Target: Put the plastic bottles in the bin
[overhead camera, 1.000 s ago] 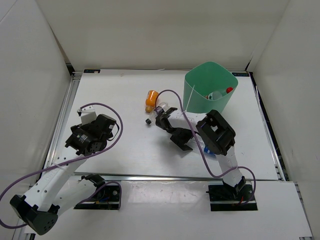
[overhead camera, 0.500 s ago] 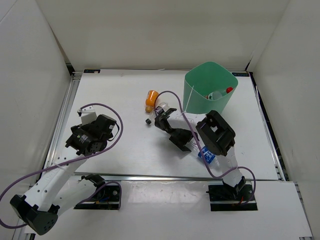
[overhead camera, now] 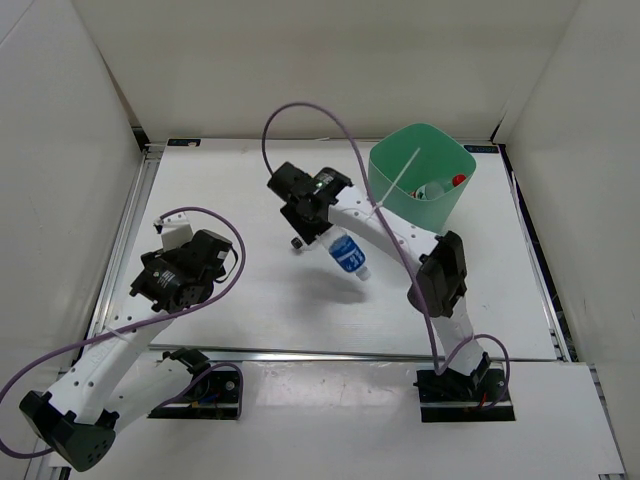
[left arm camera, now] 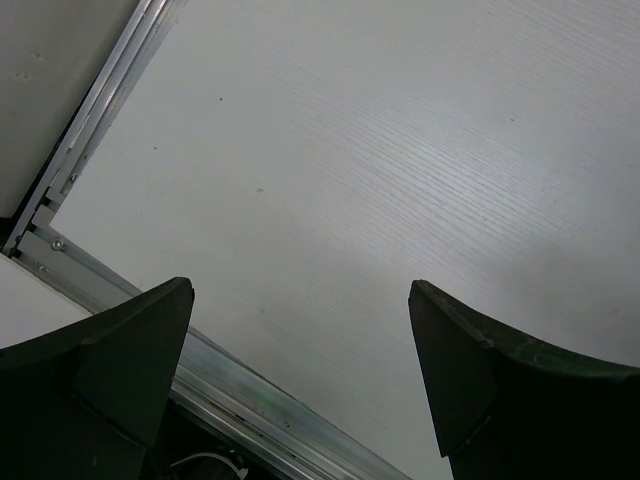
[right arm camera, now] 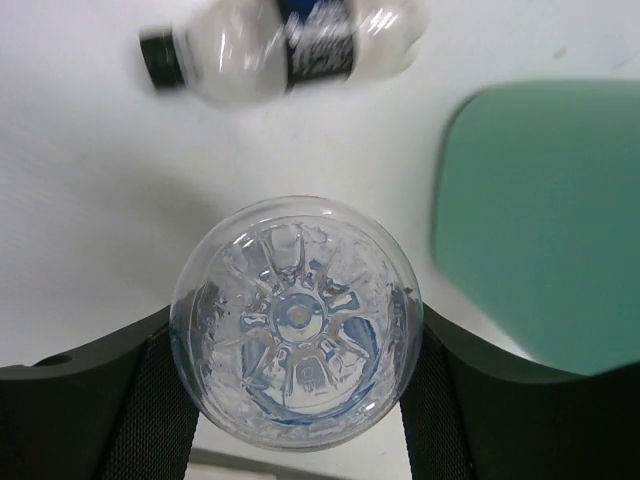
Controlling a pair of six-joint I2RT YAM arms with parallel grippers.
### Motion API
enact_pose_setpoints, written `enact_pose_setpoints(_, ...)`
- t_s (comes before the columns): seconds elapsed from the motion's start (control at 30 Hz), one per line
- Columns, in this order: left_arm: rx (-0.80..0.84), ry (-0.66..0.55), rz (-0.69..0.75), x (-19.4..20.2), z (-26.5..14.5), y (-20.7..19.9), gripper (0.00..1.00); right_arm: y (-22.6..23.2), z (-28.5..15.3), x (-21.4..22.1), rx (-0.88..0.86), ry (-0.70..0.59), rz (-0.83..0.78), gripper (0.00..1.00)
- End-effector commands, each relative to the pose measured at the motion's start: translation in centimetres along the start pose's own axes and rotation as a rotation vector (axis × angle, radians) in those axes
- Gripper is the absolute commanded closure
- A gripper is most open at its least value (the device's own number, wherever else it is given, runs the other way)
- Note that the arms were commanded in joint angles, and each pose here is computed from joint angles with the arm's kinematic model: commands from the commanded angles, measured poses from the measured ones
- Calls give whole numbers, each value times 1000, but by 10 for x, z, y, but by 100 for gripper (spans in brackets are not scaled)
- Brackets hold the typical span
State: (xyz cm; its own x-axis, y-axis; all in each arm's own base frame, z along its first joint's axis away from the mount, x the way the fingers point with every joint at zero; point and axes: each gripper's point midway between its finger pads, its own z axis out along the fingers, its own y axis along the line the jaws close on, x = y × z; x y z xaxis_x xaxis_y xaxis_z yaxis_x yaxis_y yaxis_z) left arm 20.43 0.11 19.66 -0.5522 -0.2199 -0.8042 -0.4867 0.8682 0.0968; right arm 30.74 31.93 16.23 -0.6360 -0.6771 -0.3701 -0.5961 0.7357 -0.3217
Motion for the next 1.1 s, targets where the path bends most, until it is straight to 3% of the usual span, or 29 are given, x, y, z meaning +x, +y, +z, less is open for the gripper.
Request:
enact_pose_setpoints(0.0,-1,-26,-19,-5,-1,2,0,-41,-61,-34,75,-181,48,53)
enact_pose_setpoints(0.1,-1,-26,-19,-3,0,1,0,-74,-104,-63,163,-346,74,50)
enact_pose_setpoints(0.17,-1,-26,-19,-3,0,1,0,-99,-143,-92,226,-529,106,46)
enact_pose_setpoints(0.23,-1,-26,-19,-3,0,1,0,-131,-184,-120,352,-703,81,45)
enact_pose_setpoints(0.33,-1,-26,-19,-3,0,1,0,-183,-236,-145,535,-851,116,39)
enact_pose_setpoints(0.43,-1,-26,-19,-3,0,1,0,-234,-261,-139,653,-883,251,38)
enact_pose_setpoints(0.53,3,-22,-6,-2,0,-2,0,-270,-268,-125,715,-884,276,38)
enact_pose_setpoints(0.7,-1,-18,1,-1,2,-3,0,-314,-238,-101,766,-790,339,37)
enact_pose_setpoints(1.07,11,-23,-1,-2,1,-6,0,-293,-159,-62,516,-633,517,15)
